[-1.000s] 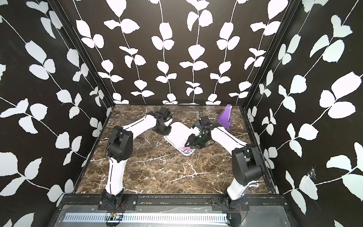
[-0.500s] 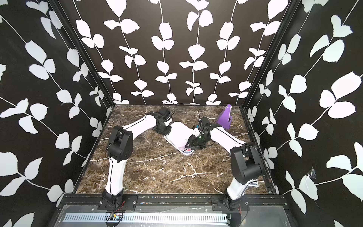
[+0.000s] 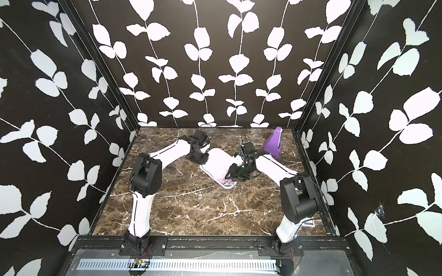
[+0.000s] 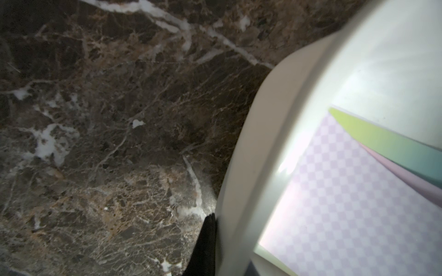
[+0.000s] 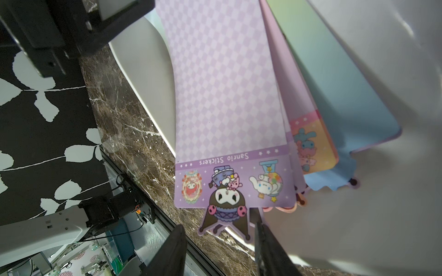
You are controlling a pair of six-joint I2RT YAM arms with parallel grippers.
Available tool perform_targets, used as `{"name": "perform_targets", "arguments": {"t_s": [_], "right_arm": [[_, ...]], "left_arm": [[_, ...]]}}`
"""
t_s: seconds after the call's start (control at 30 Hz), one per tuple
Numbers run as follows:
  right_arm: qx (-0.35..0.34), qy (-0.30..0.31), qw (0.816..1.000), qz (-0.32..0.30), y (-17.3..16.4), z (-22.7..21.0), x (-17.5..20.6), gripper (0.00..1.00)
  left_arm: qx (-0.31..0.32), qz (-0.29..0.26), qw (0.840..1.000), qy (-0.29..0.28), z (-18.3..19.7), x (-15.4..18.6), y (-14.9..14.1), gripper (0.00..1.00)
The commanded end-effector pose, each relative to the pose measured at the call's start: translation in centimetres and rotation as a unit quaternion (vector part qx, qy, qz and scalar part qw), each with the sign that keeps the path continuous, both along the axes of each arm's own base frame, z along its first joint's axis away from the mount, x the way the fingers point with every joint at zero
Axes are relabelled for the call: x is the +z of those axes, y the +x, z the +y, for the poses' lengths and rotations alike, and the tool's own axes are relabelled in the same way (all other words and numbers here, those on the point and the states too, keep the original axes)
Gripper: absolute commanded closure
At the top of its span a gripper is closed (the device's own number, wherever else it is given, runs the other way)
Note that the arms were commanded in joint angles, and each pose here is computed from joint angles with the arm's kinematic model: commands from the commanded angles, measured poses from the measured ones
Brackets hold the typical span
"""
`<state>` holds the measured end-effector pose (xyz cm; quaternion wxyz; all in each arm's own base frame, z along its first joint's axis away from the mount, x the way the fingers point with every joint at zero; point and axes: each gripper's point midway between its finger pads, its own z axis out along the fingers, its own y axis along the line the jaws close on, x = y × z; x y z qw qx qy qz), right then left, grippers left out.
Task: Take the stickers out of the storage box
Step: Pick up the sticker from the storage box.
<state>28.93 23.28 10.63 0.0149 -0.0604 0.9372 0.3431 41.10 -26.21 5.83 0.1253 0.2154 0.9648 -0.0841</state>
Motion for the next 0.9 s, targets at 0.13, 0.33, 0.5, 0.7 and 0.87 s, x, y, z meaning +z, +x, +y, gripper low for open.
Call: {"name": "perform_targets", "arguments": {"t_s": [0.13, 0.33, 0.5, 0.7, 0.87], "right_arm": [[-0.004, 0.003, 1.000, 0.002, 0.0, 0.3, -0.1, 0.53], [-0.007, 0.014, 1.000, 0.001, 0.2, 0.7, 0.2, 0.54], [-0.027, 0.018, 0.999, -0.005, 0.8, 0.8, -0.1, 0.54], [-0.051, 0.028, 0.998, -0.015, 1.8, 1.1, -0.4, 0.54], [-0.063, 0.034, 0.997, -0.009, 1.7, 1.3, -1.4, 0.54]], "left_arm": [[0.003, 0.001, 1.000, -0.019, -0.5, 0.4, 0.0, 0.94], [0.003, 0.002, 1.000, -0.017, -0.4, 0.3, 0.0, 0.94], [0.003, 0.002, 1.000, -0.020, -0.5, 0.4, 0.0, 0.93], [0.003, 0.000, 1.000, -0.022, -0.6, 0.6, 0.1, 0.94], [0.003, -0.001, 1.000, -0.021, -0.6, 0.6, 0.2, 0.94]]}}
